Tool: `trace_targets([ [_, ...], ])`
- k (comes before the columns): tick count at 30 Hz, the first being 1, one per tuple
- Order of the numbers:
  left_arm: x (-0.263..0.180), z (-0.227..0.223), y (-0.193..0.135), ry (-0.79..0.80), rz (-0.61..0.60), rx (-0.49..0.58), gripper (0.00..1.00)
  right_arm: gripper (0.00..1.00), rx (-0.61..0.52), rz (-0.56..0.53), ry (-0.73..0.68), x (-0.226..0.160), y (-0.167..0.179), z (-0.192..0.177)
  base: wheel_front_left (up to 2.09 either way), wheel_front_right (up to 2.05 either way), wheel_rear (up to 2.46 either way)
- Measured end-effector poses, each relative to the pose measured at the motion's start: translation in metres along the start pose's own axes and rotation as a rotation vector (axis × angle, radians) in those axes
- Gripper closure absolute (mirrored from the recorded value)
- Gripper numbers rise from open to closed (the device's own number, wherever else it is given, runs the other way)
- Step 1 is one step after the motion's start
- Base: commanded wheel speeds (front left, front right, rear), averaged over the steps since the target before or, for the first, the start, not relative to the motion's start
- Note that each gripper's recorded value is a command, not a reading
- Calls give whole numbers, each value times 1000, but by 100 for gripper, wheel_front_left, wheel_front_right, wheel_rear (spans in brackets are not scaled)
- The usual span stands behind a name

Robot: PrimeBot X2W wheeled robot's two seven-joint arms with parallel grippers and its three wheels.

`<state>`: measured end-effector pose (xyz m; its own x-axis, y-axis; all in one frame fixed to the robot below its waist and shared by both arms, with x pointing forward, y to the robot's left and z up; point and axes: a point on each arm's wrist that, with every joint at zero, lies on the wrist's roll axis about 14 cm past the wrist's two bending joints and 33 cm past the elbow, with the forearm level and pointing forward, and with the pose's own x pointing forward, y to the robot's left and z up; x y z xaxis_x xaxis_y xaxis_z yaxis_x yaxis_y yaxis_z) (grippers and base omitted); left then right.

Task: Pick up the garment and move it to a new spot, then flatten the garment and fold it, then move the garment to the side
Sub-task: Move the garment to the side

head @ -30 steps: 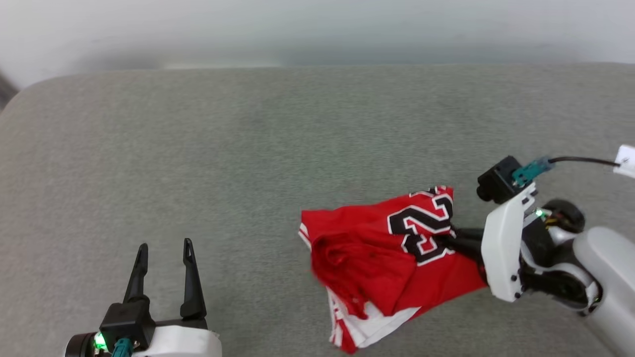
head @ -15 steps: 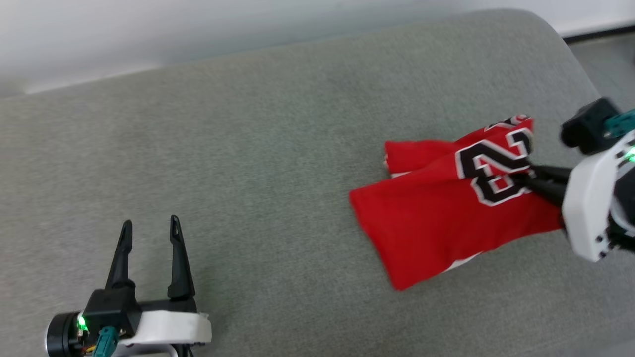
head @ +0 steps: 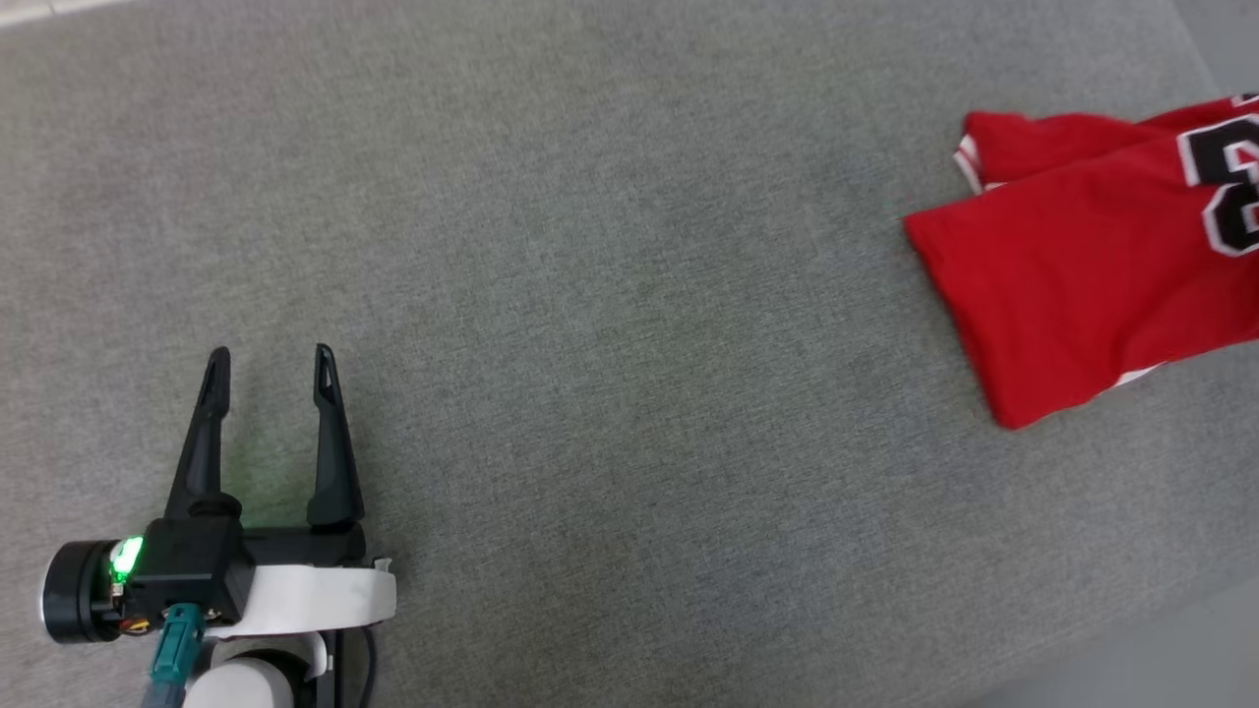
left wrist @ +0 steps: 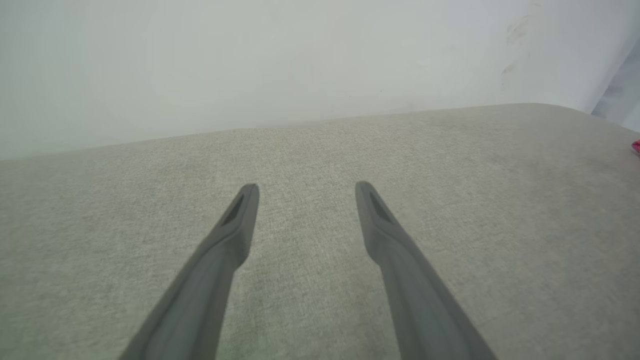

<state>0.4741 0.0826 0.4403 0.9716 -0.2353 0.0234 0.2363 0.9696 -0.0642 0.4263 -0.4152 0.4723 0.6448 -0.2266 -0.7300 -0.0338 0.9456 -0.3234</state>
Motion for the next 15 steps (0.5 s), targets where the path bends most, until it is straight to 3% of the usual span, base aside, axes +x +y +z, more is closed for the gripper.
trace_targets([
  [7, 7, -18, 3, 22, 1, -1, 0, 100, 10, -144, 43, 30, -39, -7, 0, 0, 0],
  [13, 7, -20, 3, 25, 3, 2, 0, 100, 74, -135, 60, 50, -25, -18, 0, 0, 0],
  [15, 6, -15, 3, 18, 5, 4, 0, 0, 76, -153, 66, 46, -30, -20, 0, 0, 0],
])
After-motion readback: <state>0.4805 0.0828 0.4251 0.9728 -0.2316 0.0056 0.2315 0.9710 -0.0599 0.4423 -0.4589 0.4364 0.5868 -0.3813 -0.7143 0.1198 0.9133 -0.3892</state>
